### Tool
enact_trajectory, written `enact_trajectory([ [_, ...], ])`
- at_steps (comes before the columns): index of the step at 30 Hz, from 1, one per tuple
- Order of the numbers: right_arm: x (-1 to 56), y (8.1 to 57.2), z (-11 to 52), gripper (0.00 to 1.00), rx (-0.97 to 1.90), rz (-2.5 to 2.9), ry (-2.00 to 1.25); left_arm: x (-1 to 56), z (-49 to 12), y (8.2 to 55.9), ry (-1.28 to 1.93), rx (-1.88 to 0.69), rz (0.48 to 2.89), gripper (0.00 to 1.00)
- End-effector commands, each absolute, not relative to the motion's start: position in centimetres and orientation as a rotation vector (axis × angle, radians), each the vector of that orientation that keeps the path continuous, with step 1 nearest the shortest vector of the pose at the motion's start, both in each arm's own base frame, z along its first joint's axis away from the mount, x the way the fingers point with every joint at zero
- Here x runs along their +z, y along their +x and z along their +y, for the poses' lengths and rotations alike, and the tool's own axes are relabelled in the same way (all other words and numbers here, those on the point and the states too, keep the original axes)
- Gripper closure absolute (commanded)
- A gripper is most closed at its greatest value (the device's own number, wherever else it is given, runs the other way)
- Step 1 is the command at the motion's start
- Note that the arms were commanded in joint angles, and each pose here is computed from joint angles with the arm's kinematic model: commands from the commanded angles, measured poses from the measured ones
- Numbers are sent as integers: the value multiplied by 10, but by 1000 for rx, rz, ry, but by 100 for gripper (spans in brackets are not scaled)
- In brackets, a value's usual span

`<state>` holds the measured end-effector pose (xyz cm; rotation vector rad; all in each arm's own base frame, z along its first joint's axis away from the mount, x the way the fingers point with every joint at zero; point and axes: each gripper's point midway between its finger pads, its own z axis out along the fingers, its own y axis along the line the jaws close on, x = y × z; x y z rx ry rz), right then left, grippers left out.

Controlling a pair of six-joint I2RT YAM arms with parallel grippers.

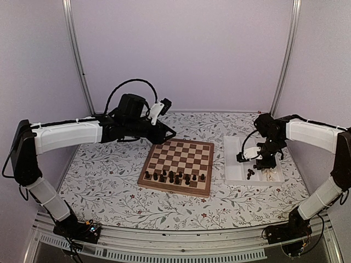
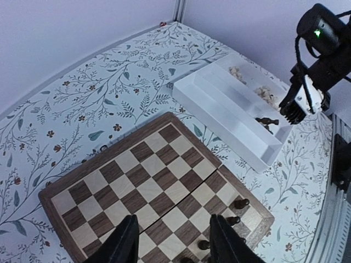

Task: Set up the chess pieces on the board
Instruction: Pick up the chess piece from the storage box.

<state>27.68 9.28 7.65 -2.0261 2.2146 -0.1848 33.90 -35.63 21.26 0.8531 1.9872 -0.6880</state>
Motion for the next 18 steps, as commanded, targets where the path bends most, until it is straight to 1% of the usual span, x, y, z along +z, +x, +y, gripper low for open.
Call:
enact_trajectory([
  [1,87,273,103,94,-113,2220,-1969,227,-391,321,855,-905,1936,54],
  [7,100,270,131,94,92,2188,-1868,221,-426,302,877,-1038,1924,54],
  [13,149,277,178,93,357,2058,-1720,206,-471,278,911,-1182,1917,54],
  [15,159,271,198,93,419,2010,-1726,204,-484,273,887,-1270,1925,54],
  [18,166,260,224,93,430,1942,-1765,205,-497,269,853,-1390,1918,53],
])
